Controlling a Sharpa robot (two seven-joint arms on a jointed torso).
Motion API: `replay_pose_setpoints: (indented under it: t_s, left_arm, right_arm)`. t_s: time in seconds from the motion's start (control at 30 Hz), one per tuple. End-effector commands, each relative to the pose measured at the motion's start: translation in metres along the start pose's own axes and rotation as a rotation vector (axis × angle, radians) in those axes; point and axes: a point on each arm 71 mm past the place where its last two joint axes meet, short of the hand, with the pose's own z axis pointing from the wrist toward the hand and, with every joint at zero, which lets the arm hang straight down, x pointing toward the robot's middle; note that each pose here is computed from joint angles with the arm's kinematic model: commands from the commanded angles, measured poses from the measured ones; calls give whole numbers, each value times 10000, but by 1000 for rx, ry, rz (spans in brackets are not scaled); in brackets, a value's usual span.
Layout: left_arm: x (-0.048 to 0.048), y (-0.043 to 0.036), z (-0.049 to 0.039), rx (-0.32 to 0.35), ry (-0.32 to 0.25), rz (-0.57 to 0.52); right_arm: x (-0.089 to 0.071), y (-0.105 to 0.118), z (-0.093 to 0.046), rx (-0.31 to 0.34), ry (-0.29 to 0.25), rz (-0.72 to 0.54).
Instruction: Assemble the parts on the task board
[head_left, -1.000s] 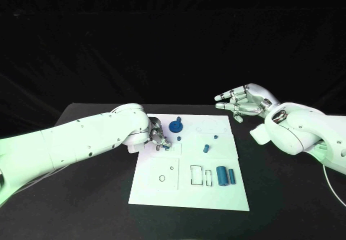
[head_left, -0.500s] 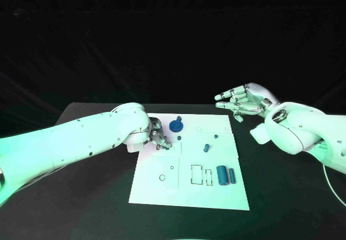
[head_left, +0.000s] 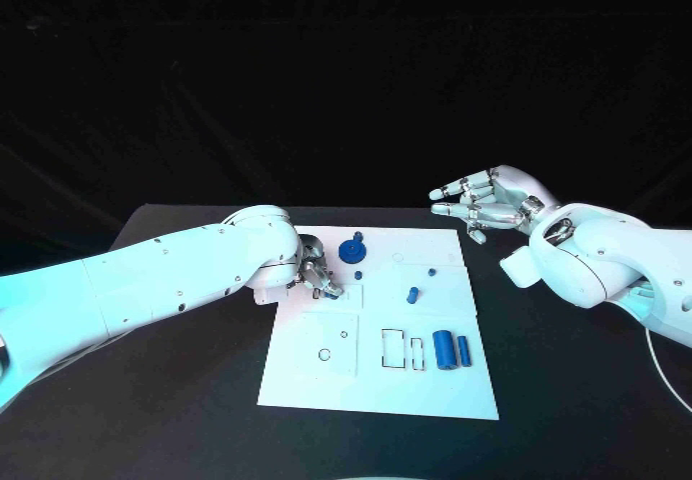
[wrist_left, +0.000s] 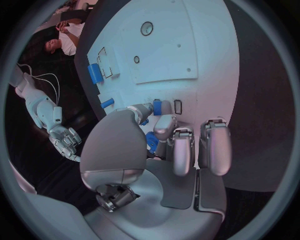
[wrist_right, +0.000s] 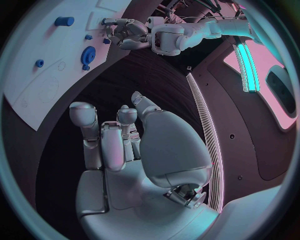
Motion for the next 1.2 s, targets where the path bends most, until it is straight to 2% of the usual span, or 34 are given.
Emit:
replay_pose_setpoints:
  t_s: [0.03,0.5,0.77,1.2]
  left_arm:
    - [26,13,17,-8,4,18]
    - [9,41,42,-23,11,17]
    - [0,19,63,-22,11,-22]
    - [21,-11,83,-28,38,-12]
  right_arm:
    - [17,4,2,-8,15,1]
    - [23,0,4,-6,16,1]
    - [28,0,4,-4,18,2]
    - [31,-2,2,-2,22,1]
